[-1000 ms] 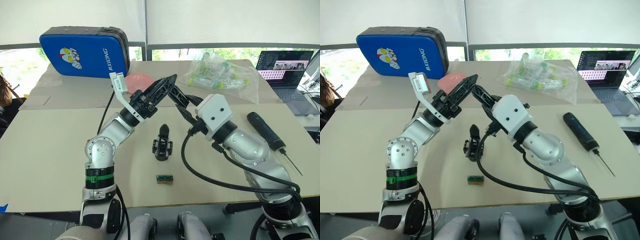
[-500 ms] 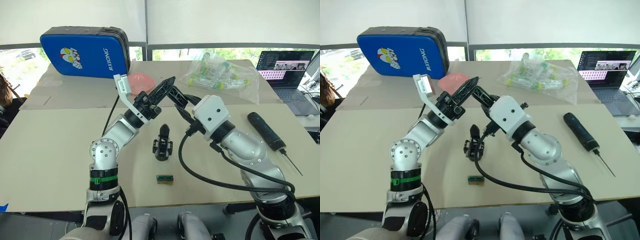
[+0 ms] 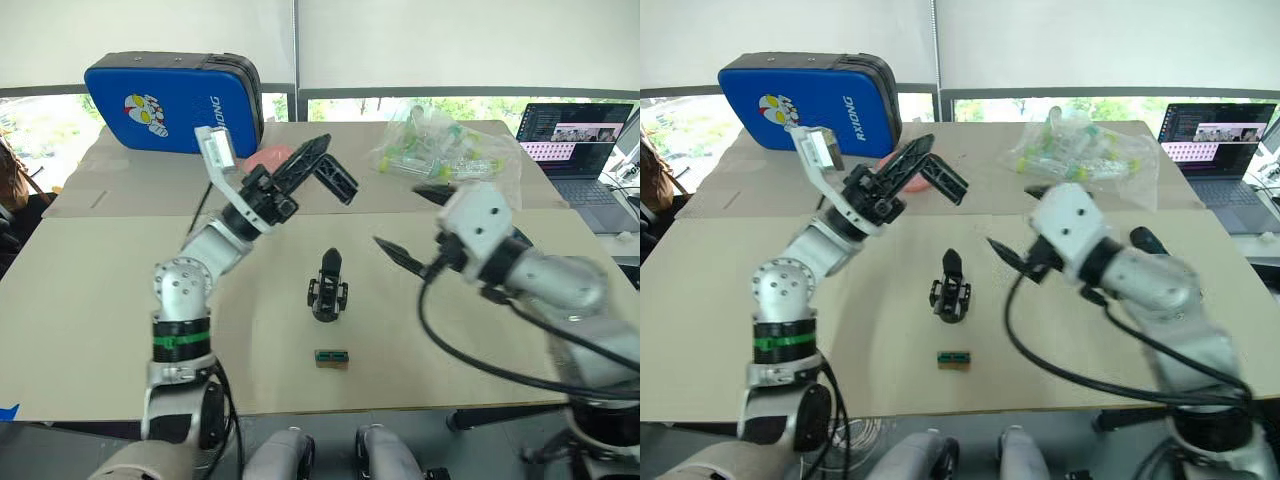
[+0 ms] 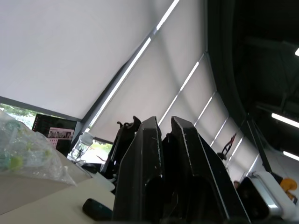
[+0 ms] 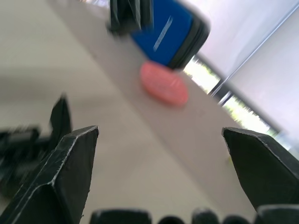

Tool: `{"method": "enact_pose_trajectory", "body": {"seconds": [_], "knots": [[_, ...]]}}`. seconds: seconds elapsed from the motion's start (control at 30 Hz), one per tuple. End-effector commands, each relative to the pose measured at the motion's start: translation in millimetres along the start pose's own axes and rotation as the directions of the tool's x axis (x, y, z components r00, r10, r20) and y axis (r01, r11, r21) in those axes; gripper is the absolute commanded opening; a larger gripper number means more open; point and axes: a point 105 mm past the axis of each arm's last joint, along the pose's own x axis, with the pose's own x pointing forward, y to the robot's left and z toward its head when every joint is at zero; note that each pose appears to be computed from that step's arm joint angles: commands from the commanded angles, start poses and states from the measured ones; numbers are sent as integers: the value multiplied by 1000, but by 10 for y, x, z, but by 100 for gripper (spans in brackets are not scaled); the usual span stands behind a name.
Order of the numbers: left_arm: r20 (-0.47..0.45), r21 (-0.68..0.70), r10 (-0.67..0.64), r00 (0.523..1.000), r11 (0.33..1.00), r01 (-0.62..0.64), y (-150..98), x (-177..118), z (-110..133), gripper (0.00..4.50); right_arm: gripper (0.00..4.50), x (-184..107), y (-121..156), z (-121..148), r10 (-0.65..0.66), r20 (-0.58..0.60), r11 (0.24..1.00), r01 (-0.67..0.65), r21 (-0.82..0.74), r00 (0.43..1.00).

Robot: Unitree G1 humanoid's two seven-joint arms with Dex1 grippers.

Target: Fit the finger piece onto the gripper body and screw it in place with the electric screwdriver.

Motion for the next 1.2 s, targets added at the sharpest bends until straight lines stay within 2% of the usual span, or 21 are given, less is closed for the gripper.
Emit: {"method": "enact_pose_trajectory", "body": {"seconds": [0.03,0.1,0.17,0.3,0.5,0.67,1.03,1.2], "knots": [[-164,22,-166,972,985,172,-172,60,-75,0,448,-194,230,86,268,-5,946,-263,188,963],[-303,7,-225,926,971,239,-206,17,-196,0,448,-200,277,176,333,49,900,-332,282,942],[-402,-12,-272,874,956,292,-232,-28,-297,0,448,-165,297,240,362,82,866,-367,340,929],[-499,-61,-345,795,929,365,-290,-52,-423,0,448,-30,387,264,415,72,816,-406,412,907],[-513,-76,-382,769,912,403,-315,-20,-505,0,448,58,628,299,536,36,740,-490,462,843],[-528,-112,-412,743,901,419,-364,-55,-598,0,448,156,708,364,548,57,718,-504,481,835],[-566,-106,-385,729,911,400,-310,-91,-648,0,448,328,782,393,544,73,694,-498,521,836],[-581,-103,-374,723,915,391,-297,-115,-678,0,296,365,770,412,539,76,692,-492,528,839]]}}
